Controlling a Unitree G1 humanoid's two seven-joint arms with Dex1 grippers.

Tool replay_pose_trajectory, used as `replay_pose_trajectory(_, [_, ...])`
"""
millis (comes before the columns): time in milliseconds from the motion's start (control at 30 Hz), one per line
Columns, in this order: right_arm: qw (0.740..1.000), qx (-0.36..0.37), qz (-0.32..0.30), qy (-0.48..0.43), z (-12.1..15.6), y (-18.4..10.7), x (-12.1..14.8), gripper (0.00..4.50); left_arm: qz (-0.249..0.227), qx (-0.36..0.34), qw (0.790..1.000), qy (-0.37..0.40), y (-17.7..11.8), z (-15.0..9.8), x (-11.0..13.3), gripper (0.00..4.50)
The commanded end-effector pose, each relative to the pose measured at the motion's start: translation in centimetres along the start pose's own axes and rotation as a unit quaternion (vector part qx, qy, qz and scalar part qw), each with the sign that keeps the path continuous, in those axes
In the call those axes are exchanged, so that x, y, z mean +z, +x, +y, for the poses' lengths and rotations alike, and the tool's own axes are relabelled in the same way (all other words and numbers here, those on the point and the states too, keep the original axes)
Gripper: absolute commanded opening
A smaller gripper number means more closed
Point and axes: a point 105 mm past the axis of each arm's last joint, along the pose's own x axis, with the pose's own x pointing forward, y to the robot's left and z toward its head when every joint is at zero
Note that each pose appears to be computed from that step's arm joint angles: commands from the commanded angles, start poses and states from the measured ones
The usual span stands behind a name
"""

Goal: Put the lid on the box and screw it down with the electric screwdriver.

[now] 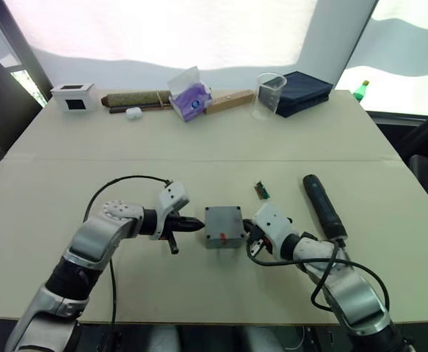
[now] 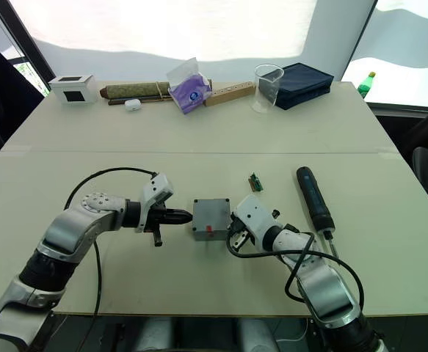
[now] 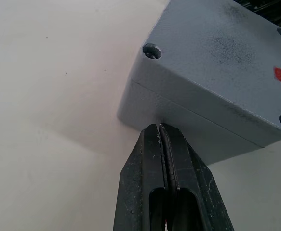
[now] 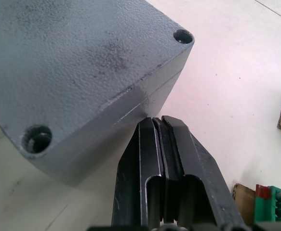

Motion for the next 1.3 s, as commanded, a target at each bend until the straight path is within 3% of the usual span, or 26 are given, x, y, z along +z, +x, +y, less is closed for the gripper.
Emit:
replay_pose_trajectory(33, [0.999,0.013,-0.030,-0.013,0.6,-0.2,1.4,0.07,-0.006,0.009,1.000,0.029,0.2,0.0,0.7,0.00])
replay_pose_trajectory(300, [1.000,0.007,-0.023,-0.004,0.6,-0.8,1.2,0.07,-0.018,0.019,0.999,0.018,0.0,0.8,1.3,0.00])
replay_pose_trajectory(367, [1.000,-0.009,-0.023,-0.017,-0.1,-1.4,1.4,0.07,-0.015,0.038,0.997,0.064,-0.9,1.3,1.3,0.00])
replay_pose_trajectory(433, [0.999,-0.028,-0.028,-0.014,-0.9,-2.9,2.3,0.07,-0.038,0.106,0.989,0.092,-2.3,3.5,2.0,0.00])
replay_pose_trajectory(533, [0.998,-0.037,-0.040,-0.015,-1.3,-4.5,3.4,0.07,-0.063,0.144,0.983,0.097,-3.3,5.2,3.0,0.00])
replay_pose_trajectory(600, [0.998,-0.041,-0.047,0.003,-1.6,-5.4,3.9,0.07,-0.067,0.112,0.989,0.071,-3.4,5.1,3.4,0.00])
replay_pose_trajectory(700, [0.995,-0.073,-0.056,0.050,-3.1,-7.7,3.7,0.07,-0.115,0.065,0.988,0.084,-4.3,4.5,7.1,0.00])
replay_pose_trajectory(767, [0.990,-0.095,-0.053,0.090,-3.9,-8.7,2.4,0.07,-0.103,-0.005,0.991,0.090,-4.2,2.3,8.0,0.00])
replay_pose_trajectory(833, [0.986,-0.110,-0.045,0.114,-4.3,-9.2,1.1,0.67,-0.059,-0.085,0.989,0.101,-4.0,-0.4,7.2,0.00])
replay_pose_trajectory(867, [0.986,-0.113,-0.043,0.117,-4.3,-9.4,0.8,0.79,-0.047,-0.102,0.988,0.104,-4.0,-1.0,7.0,0.00])
replay_pose_trajectory(933, [0.987,-0.115,-0.041,0.108,-4.3,-9.4,0.4,1.70,-0.029,-0.102,0.985,0.137,-3.6,-1.3,6.7,0.00])
replay_pose_trajectory(1167, [0.986,-0.083,-0.053,0.135,-3.3,-8.0,-0.8,4.35,-0.042,-0.136,0.977,0.158,-2.5,-2.5,7.6,0.00])
replay_pose_trajectory(1300, [0.986,-0.085,-0.055,0.132,-3.5,-7.2,-1.0,4.47,-0.051,-0.128,0.979,0.153,-2.3,-2.3,7.7,0.00])
